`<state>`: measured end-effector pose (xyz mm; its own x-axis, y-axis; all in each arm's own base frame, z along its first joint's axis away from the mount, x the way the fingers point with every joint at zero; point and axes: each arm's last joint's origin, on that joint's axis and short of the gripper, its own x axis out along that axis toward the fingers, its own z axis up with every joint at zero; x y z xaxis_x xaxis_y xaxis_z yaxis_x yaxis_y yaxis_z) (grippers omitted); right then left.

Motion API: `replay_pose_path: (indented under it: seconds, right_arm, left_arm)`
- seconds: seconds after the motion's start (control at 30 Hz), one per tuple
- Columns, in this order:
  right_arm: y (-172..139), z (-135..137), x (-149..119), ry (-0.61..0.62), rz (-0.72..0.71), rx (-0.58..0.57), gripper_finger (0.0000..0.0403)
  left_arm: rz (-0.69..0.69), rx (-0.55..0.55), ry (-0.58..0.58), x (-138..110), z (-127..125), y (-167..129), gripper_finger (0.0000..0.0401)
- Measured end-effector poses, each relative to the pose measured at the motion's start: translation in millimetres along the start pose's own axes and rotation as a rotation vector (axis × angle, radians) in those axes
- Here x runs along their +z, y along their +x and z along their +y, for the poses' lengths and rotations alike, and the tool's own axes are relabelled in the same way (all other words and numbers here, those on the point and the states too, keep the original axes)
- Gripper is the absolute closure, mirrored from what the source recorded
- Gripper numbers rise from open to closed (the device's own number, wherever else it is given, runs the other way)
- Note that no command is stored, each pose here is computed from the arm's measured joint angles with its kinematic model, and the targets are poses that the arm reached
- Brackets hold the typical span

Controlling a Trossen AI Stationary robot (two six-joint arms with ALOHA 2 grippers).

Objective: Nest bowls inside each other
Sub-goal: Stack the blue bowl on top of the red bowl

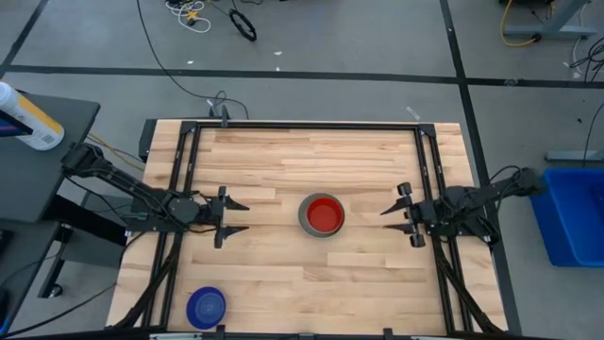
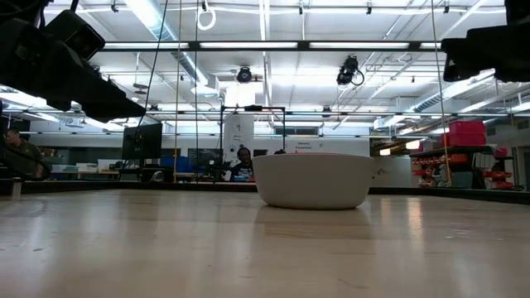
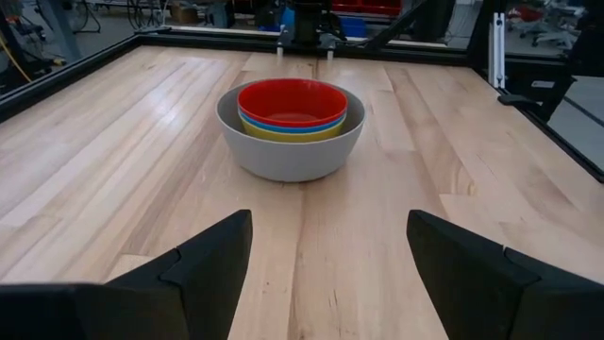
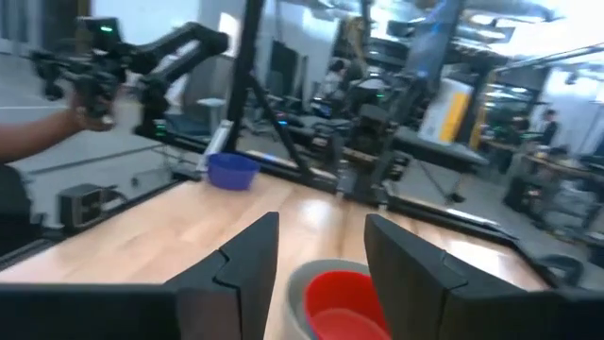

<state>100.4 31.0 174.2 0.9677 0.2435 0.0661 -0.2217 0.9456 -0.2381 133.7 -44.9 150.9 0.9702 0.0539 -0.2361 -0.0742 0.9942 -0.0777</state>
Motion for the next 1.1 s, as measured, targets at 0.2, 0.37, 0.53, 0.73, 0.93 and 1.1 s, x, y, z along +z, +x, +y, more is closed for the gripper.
replay_pose_path:
  seconds: [0.2,0.37,0.53,0.73,0.93,1.1]
  right_arm:
    - [-8.4,-2.7,-2.7,-0.008,0.028,-0.088,0.0241]
    - [-8.4,-2.7,-4.1,-0.013,0.039,-0.076,0.0241]
    - [-7.9,-2.2,-5.5,0.027,0.047,-0.045,0.0237]
    - [-5.1,-0.6,-9.5,0.112,0.092,-0.023,0.0241]
    - [-3.2,0.3,-12.4,0.177,0.127,-0.02,0.0241]
    - [-2.5,0.6,-13.5,0.201,0.139,-0.02,0.0237]
  left_arm:
    - [-0.001,0.0,-0.001,0.1,0.0,0.0,0.0108]
    - [-0.008,0.002,-0.003,0.7,0.0,0.0,0.0108]
    - [-0.037,0.008,-0.012,3.7,-0.3,-0.1,0.0108]
    - [-0.04,-0.04,-0.048,4.7,-1.8,-0.1,0.0108]
    - [-0.038,-0.085,-0.094,5.4,-3.2,-0.2,0.0108]
    - [-0.059,-0.092,-0.113,7.7,-3.6,-0.4,0.0108]
